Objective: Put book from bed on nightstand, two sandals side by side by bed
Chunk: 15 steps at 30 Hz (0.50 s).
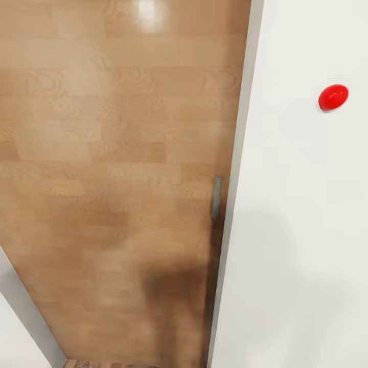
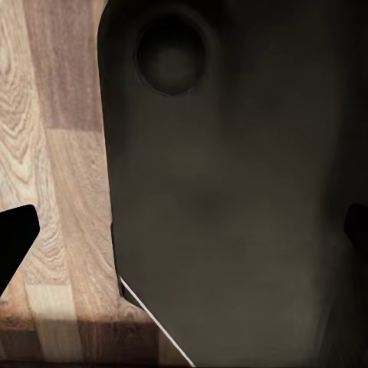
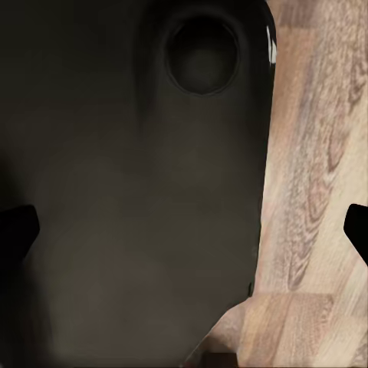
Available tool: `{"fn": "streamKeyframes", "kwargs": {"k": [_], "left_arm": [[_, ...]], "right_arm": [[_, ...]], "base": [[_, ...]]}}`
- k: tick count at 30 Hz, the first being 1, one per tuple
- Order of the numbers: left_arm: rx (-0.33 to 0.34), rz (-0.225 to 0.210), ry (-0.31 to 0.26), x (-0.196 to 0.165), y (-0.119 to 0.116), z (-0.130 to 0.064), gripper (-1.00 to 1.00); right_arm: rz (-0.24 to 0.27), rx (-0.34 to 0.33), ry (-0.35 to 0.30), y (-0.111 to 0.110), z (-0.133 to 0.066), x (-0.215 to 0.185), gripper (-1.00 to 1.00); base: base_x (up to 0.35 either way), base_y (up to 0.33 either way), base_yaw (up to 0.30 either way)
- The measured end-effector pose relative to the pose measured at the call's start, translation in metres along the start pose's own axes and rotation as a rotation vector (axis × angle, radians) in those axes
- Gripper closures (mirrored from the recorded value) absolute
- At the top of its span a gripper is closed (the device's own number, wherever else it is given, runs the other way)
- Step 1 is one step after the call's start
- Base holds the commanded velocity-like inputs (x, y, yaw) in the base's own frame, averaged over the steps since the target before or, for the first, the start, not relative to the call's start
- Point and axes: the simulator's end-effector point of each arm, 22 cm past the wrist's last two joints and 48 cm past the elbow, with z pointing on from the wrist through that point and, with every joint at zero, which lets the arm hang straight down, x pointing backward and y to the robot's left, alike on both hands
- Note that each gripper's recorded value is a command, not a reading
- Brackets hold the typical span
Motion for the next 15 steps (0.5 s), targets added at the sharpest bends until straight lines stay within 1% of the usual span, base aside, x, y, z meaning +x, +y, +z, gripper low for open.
{"fn": "streamKeyframes", "kwargs": {"k": [2,8,15], "left_arm": [[-0.001,-0.002,-0.004,-0.002,0.001,0.0,-1.0],[0.0,-0.002,-0.005,-0.003,0.0,0.0,-1.0],[0.004,-0.001,-0.046,-0.022,-0.003,0.0,-1.0]], "right_arm": [[-0.002,-0.007,0.002,0.003,0.0,0.0,-1.0],[-0.003,-0.007,0.001,0.003,0.0,0.0,-1.0],[-0.008,-0.007,0.001,0.003,0.0,0.0,-1.0]], "base": [[0.0,0.0,0.0],[0.0,0.0,0.0],[0.0,0.0,0.0]]}}
